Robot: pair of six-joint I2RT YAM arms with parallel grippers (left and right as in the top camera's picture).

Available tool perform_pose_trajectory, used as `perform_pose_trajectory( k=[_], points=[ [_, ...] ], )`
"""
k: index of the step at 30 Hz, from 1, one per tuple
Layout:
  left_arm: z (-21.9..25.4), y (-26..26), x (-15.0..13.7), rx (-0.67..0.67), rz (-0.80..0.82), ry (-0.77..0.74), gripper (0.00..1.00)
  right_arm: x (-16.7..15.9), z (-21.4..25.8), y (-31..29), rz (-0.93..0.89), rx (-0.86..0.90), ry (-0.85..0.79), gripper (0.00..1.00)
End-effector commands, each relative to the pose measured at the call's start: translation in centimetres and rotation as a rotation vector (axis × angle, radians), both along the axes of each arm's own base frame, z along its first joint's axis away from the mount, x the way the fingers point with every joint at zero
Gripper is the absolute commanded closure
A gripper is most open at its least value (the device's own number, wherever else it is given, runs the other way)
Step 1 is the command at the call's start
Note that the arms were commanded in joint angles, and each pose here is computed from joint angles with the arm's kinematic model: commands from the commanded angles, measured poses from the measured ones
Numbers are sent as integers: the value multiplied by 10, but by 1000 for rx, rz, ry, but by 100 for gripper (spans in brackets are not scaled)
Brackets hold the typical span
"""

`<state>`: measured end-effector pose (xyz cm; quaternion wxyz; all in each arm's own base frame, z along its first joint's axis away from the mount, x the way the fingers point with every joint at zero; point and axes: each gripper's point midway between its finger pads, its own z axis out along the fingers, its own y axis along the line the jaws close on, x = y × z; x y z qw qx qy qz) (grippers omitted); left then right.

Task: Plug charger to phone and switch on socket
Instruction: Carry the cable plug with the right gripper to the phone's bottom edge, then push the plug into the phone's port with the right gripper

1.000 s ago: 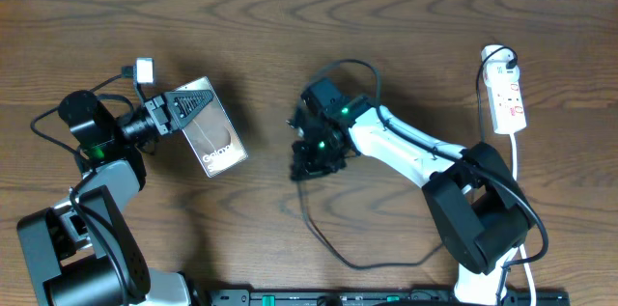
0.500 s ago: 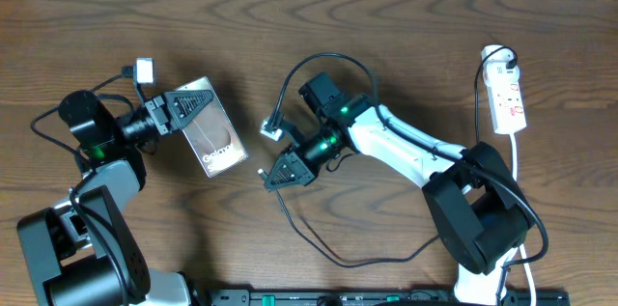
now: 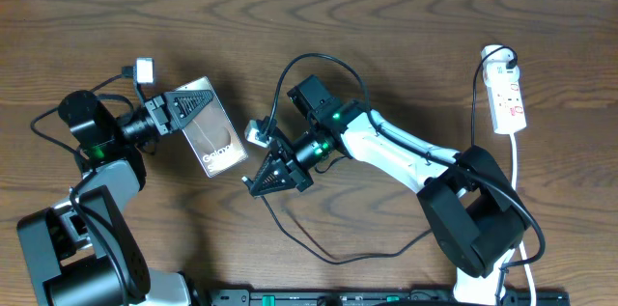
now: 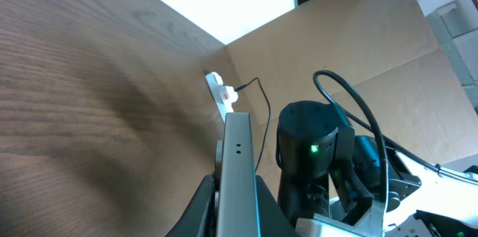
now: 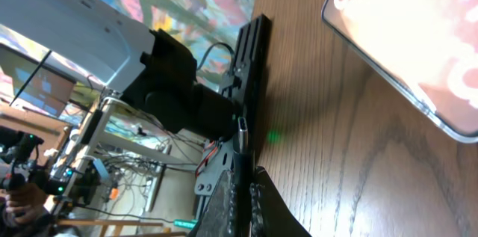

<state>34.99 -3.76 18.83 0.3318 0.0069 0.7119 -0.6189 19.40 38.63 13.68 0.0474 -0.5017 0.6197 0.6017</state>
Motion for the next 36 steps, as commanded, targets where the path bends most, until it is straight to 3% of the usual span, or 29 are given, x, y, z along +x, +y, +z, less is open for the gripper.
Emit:
perform_pose_trajectory(
  k=[1,8,11,36],
  points=[
    [11,0,-2,16,-25,-46,92,2,5,2,30,79,18,99],
    [11,0,-2,16,-24,-46,92,3,6,0,88,223,140,99],
    [11,0,-2,15,-25,-46,92,4,0,0,84,208,165,99],
    [10,3,5,9,22,-18,92,17,-20,11,72,208,111,99]
  ],
)
